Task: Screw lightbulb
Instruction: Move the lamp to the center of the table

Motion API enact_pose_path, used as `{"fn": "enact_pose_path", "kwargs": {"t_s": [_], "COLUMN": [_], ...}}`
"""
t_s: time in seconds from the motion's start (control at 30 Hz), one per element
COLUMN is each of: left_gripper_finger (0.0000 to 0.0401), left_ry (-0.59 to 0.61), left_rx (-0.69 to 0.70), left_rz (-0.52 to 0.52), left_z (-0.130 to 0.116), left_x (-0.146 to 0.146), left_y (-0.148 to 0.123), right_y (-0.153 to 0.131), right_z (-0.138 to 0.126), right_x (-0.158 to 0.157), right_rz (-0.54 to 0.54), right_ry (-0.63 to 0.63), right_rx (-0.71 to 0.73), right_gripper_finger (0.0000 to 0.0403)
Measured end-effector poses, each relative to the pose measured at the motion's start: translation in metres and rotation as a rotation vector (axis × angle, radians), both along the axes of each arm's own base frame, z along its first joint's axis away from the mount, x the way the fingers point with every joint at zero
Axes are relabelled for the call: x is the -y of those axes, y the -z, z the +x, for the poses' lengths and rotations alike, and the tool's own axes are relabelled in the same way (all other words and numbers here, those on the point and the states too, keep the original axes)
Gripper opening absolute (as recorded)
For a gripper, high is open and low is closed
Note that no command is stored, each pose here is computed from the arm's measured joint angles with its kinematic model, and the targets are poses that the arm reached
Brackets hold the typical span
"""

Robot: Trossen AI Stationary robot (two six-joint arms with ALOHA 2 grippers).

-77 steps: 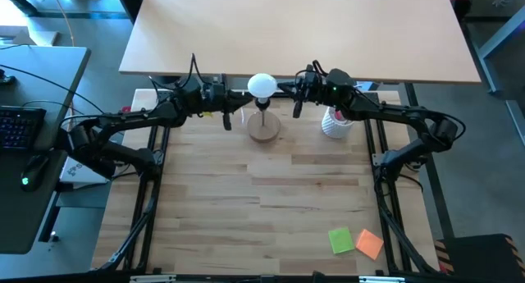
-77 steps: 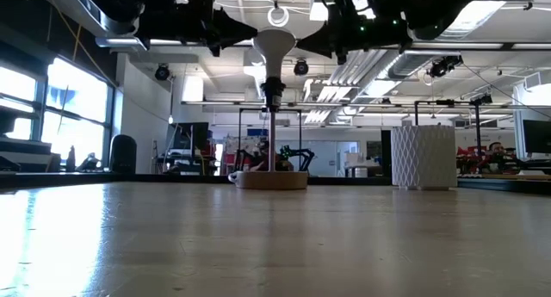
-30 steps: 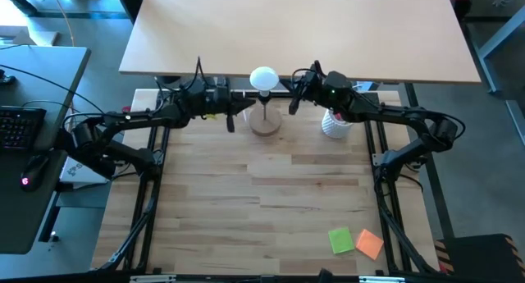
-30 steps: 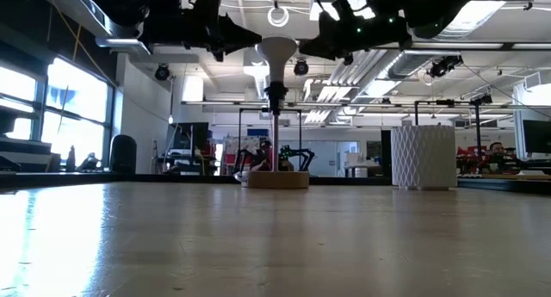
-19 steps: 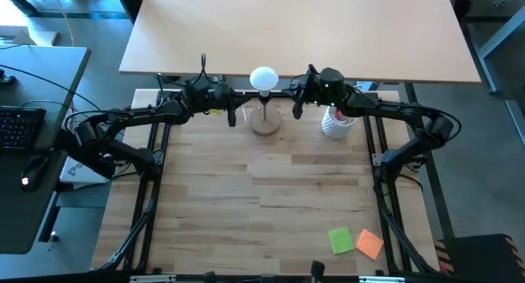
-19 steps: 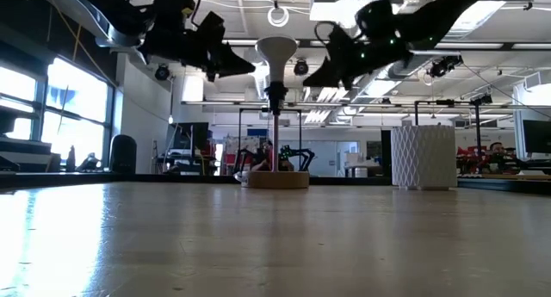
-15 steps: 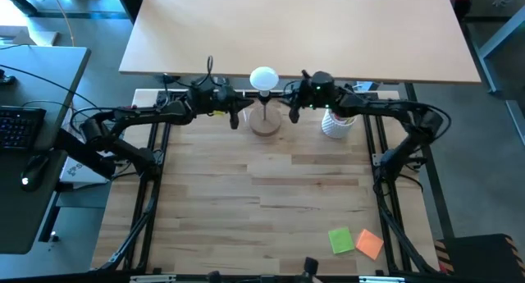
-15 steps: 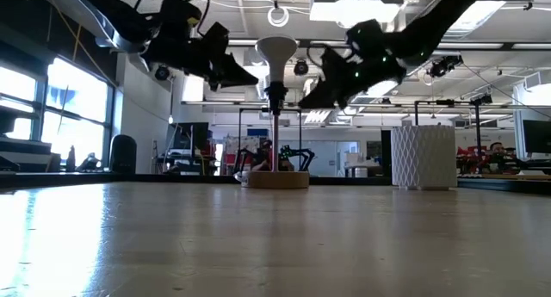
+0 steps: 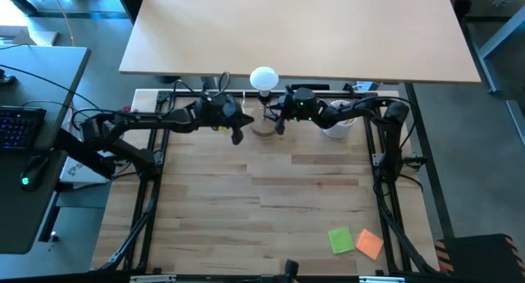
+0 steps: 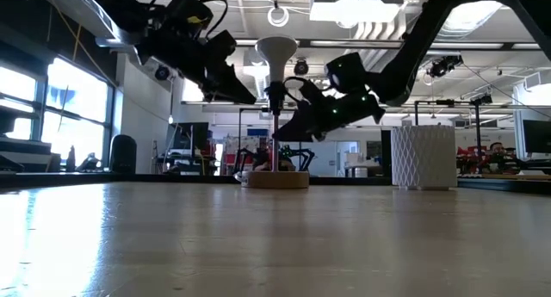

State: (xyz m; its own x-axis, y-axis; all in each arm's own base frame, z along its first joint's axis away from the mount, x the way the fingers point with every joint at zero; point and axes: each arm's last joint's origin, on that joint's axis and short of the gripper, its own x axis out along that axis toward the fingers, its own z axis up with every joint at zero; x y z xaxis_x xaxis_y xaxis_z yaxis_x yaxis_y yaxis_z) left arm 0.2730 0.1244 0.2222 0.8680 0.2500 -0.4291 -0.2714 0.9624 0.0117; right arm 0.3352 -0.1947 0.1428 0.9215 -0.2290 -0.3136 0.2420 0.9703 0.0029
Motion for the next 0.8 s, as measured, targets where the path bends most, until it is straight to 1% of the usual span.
{"fn": "enact_pose_path", "kwargs": {"t_s": [0.1,0.3,0.37,0.4,0.57,0.73,0.8], "left_gripper_finger": [0.0021,0.0021,0.0021,0.0021,0.0021,0.0021,0.0021], "left_ry": [-0.017,-0.055,-0.077,-0.090,-0.167,-0.213,-0.228], "left_rx": [-0.027,-0.051,-0.059,-0.065,-0.108,-0.162,-0.158], "left_rz": [0.026,0.083,0.105,0.116,0.145,0.157,0.157], "left_z": [0.005,0.013,0.014,0.015,0.014,0.007,0.002], "left_x": [0.013,0.035,0.041,0.044,0.055,0.064,0.068], "left_y": [0.001,0.001,0.001,0.002,0.003,0.001,-0.002], "right_y": [-0.003,-0.004,-0.004,-0.004,-0.004,-0.004,-0.004], "right_z": [0.002,0.003,0.004,0.004,0.008,0.016,0.020], "right_x": [-0.001,-0.003,-0.004,-0.004,-0.011,-0.028,-0.037], "right_rz": [-0.009,-0.004,-0.006,-0.009,-0.003,0.002,0.007], "right_ry": [0.005,0.006,0.004,0.000,-0.013,-0.072,-0.103], "right_rx": [0.029,0.043,0.043,0.042,0.044,0.045,0.043], "right_gripper_finger": [0.0149,0.0038,0.0016,0.0014,0.0032,0.0012,0.0004]}}
